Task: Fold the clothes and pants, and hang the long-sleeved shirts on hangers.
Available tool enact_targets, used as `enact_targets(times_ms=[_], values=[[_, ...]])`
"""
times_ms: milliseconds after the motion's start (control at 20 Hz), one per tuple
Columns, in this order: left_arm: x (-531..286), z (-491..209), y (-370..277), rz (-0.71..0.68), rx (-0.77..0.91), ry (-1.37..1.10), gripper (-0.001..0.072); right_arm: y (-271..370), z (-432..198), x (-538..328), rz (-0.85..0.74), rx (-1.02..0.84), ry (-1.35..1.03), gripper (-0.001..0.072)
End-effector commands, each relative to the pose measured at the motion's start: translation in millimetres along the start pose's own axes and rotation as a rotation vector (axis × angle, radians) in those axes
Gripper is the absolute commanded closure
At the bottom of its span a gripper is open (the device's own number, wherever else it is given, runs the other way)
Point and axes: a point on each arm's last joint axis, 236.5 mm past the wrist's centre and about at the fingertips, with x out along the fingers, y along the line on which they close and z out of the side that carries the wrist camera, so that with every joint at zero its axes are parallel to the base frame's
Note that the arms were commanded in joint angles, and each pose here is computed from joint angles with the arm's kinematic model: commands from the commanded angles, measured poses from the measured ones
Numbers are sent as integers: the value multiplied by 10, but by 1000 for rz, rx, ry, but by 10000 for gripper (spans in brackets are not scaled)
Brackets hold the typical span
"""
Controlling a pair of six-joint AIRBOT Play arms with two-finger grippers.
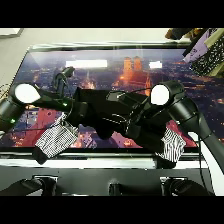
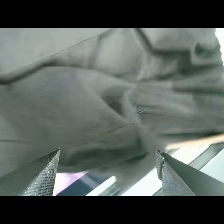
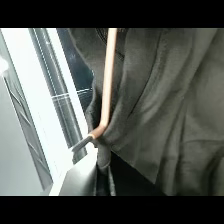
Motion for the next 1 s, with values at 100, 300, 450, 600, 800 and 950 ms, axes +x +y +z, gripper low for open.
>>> enact_targets(times_ms=[100, 300, 450, 600, 800, 950], values=[[-213, -327, 359, 59, 379, 169, 4, -53, 54, -14, -27, -166, -23, 684], [-60, -473, 514, 31, 597, 187, 5, -254, -25, -60, -10, -106, -62, 683], [76, -343, 439, -18, 684, 85, 4, -281, -91, -119, 43, -138, -100, 684], [118, -216, 433, -11, 739, 32, 5, -228, -52, -95, 78, -150, -119, 684], [218, -203, 399, -46, 752, 27, 7, -242, -44, -49, 90, -169, -120, 684], [328, -177, 258, -97, 768, 5, 62, -229, 13, -26, 88, -212, -134, 684]])
